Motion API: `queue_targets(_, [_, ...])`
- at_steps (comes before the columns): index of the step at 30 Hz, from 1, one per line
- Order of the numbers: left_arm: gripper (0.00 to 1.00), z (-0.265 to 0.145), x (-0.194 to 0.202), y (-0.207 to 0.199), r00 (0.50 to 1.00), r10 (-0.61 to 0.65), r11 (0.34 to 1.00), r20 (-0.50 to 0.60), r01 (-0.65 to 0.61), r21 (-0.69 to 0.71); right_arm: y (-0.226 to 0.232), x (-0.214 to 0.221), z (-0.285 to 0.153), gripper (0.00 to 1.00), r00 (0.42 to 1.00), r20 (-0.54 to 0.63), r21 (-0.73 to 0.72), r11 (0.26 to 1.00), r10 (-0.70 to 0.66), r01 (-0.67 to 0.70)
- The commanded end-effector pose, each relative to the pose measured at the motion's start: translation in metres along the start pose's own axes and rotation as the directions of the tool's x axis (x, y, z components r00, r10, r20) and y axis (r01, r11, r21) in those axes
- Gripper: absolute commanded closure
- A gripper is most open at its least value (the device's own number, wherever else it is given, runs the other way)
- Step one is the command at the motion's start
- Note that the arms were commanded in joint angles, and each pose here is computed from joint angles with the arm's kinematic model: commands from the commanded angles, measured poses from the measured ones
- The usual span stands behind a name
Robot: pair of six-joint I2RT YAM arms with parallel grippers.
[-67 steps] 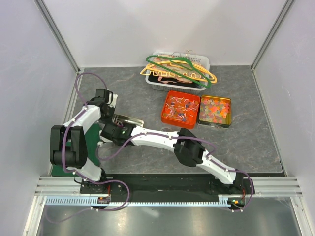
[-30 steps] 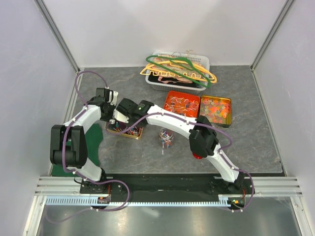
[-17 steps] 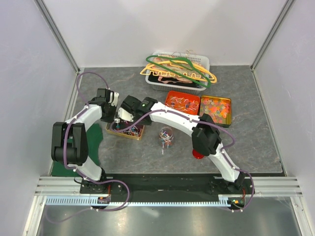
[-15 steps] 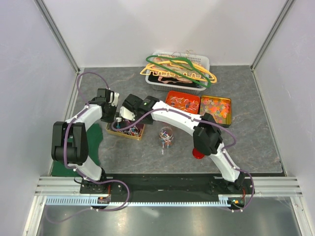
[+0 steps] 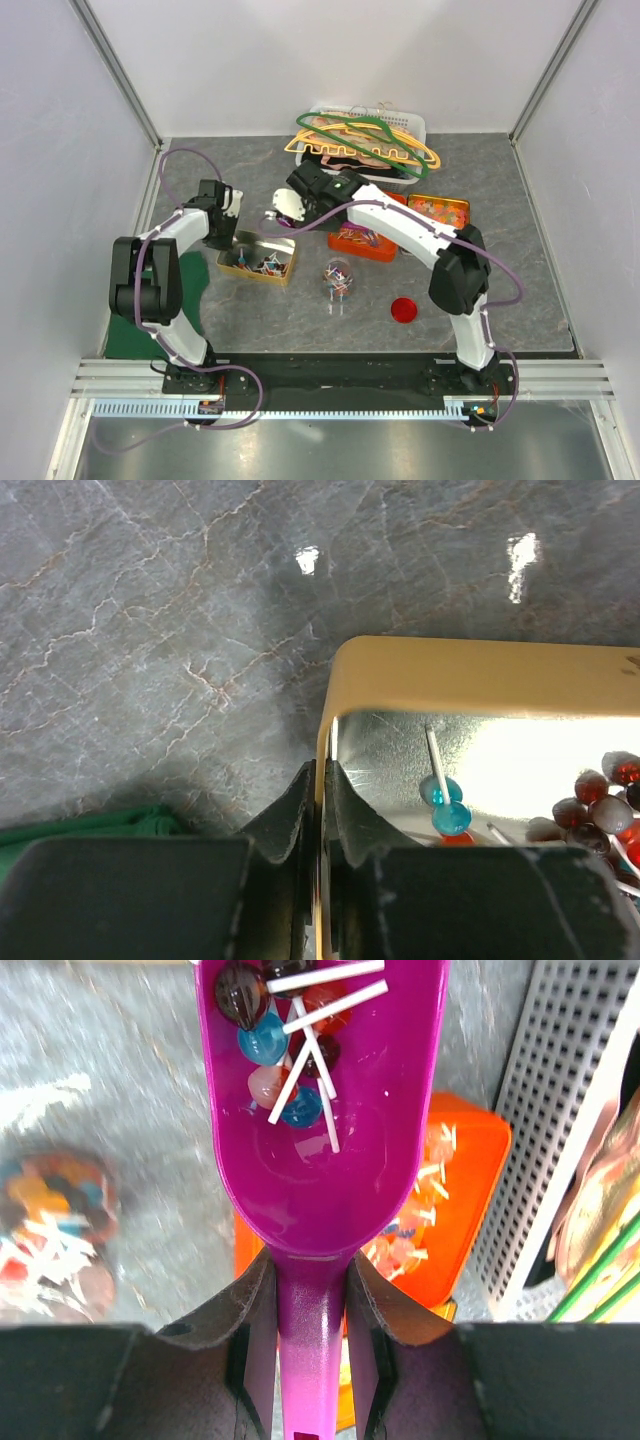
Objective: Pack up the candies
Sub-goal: Place the fake candies in the packing bottle.
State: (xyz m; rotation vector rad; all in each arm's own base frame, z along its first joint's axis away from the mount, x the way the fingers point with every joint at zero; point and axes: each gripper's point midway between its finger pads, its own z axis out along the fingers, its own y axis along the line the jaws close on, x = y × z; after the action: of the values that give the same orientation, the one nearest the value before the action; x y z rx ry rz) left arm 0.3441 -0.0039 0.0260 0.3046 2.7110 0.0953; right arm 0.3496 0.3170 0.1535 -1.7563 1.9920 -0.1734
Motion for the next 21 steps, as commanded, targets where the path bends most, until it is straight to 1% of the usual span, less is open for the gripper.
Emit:
queue_targets(1, [0.82, 0.000, -0.016, 0.008, 0.999, -0.041, 0.999, 0.029, 0.041, 0.009, -0.009, 0.017, -0.034, 1.00, 0.998, 0.063, -0.011, 1.000, -0.005, 0.006])
queue_targets(3, [0.78, 0.002, -0.018, 0.013, 0.998, -0.049, 0.999, 0.029, 0.049, 0.006, -0.012, 0.027, -0.047, 1.00, 0.997, 0.072, 0.002, 1.000, -0.005, 0.005])
queue_targets(4, [0.73, 0.001, -0.019, 0.014, 0.998, -0.053, 0.999, 0.031, 0.053, 0.008, -0.007, 0.034, -0.047, 1.00, 0.998, 0.060, -0.013, 1.000, -0.015, 0.016])
queue_targets(6, [0.68, 0.001, -0.022, 0.017, 0.998, -0.053, 0.999, 0.035, 0.053, 0.006, -0.008, 0.043, -0.062, 1.00, 0.997, 0.072, -0.003, 1.000, -0.014, 0.014])
queue_targets(7, [0.63, 0.001, -0.023, 0.018, 0.998, -0.050, 0.999, 0.035, 0.050, 0.003, -0.004, 0.049, -0.063, 1.00, 0.998, 0.062, -0.011, 1.000, -0.027, 0.028])
queue_targets(8, [0.61, 0.002, -0.024, 0.019, 0.998, -0.045, 0.999, 0.036, 0.045, 0.001, -0.005, 0.054, -0.073, 1.00, 0.997, 0.068, -0.003, 1.000, -0.027, 0.027])
queue_targets(10, [0.60, 0.004, -0.029, 0.022, 0.999, -0.035, 0.999, 0.036, 0.035, -0.010, 0.002, 0.065, -0.079, 1.00, 0.997, 0.053, -0.023, 0.999, -0.048, 0.050])
queue_targets(11, [0.60, 0.004, -0.031, 0.037, 0.997, -0.066, 0.998, 0.040, 0.067, -0.023, 0.003, 0.068, -0.089, 1.00, 0.996, 0.066, -0.015, 0.998, -0.052, 0.053])
queue_targets(13, [0.59, 0.005, -0.033, 0.041, 0.997, -0.071, 0.997, 0.032, 0.072, -0.024, 0.012, 0.079, -0.096, 1.00, 0.997, 0.052, -0.034, 0.997, -0.063, 0.065])
queue_targets(14, [0.59, 0.007, -0.037, 0.045, 0.996, -0.080, 0.996, 0.035, 0.081, -0.027, 0.014, 0.081, -0.104, 1.00, 0.995, 0.064, -0.035, 0.997, -0.070, 0.072])
queue_targets(16, [0.59, 0.008, -0.040, 0.048, 0.996, -0.084, 0.996, 0.032, 0.085, -0.033, 0.024, 0.093, -0.107, 1.00, 0.996, 0.042, -0.059, 0.995, -0.076, 0.079])
queue_targets(20, [0.59, 0.015, -0.048, 0.060, 0.995, -0.098, 0.993, 0.027, 0.099, -0.057, 0.036, 0.113, -0.119, 1.00, 0.995, 0.029, -0.063, 0.994, -0.091, 0.092])
queue_targets(21, [0.59, 0.017, -0.049, 0.063, 0.995, -0.101, 0.993, 0.024, 0.102, -0.065, 0.041, 0.120, -0.120, 1.00, 0.995, 0.007, -0.077, 0.992, -0.099, 0.099])
